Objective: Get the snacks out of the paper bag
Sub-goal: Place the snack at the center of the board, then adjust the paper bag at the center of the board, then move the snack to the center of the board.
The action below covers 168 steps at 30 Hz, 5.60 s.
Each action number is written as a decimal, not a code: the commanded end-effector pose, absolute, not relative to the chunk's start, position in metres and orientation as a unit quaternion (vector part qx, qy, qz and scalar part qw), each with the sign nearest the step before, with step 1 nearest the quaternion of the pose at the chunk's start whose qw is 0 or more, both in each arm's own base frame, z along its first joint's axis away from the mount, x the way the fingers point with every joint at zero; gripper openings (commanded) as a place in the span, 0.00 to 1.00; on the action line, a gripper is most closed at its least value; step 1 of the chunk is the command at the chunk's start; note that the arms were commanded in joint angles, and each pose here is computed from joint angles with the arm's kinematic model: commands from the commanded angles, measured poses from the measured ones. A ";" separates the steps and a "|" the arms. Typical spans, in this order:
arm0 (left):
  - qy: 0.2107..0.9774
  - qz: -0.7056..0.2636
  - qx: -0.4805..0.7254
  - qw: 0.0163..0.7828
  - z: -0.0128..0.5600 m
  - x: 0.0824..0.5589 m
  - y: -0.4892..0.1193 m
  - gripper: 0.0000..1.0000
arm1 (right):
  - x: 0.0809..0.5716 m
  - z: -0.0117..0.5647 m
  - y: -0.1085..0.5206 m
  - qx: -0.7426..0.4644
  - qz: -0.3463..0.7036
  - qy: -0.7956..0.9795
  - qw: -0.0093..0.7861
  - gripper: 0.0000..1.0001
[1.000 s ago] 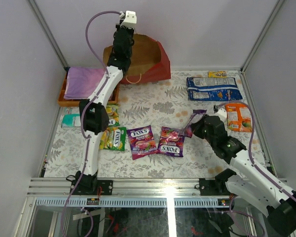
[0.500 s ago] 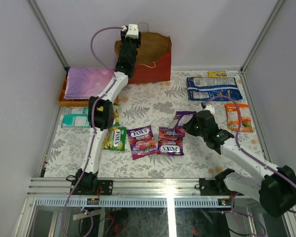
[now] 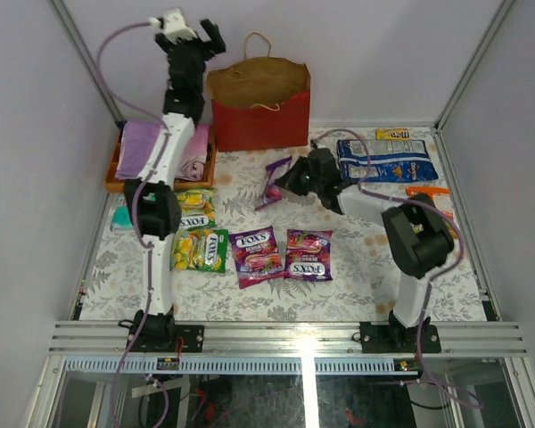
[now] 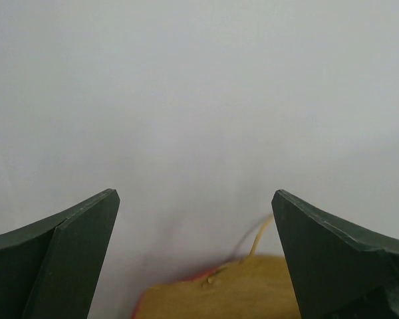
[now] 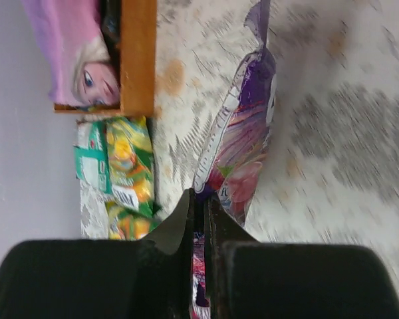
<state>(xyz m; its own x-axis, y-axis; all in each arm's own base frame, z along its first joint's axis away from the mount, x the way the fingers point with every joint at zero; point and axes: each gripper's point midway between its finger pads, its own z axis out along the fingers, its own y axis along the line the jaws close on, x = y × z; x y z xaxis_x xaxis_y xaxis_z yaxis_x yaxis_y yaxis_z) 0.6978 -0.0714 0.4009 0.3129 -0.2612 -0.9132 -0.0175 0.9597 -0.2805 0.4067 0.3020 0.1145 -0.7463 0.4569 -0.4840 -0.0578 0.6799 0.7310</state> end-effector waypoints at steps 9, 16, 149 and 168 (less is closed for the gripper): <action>0.569 -0.128 -0.233 0.778 0.474 0.580 0.018 1.00 | 0.496 0.110 0.402 0.059 0.456 0.826 0.326 0.00; 0.626 -0.157 -0.245 0.724 0.407 0.543 0.006 1.00 | 0.508 0.084 0.429 -0.005 0.457 0.844 0.280 0.00; 0.812 -0.214 -0.182 0.512 0.090 0.529 -0.165 0.03 | 0.492 0.080 0.260 0.024 0.380 0.863 0.331 0.00; 0.825 -0.157 -0.174 0.514 0.079 0.527 -0.149 0.00 | 0.564 0.100 0.247 0.030 0.358 0.846 0.395 0.93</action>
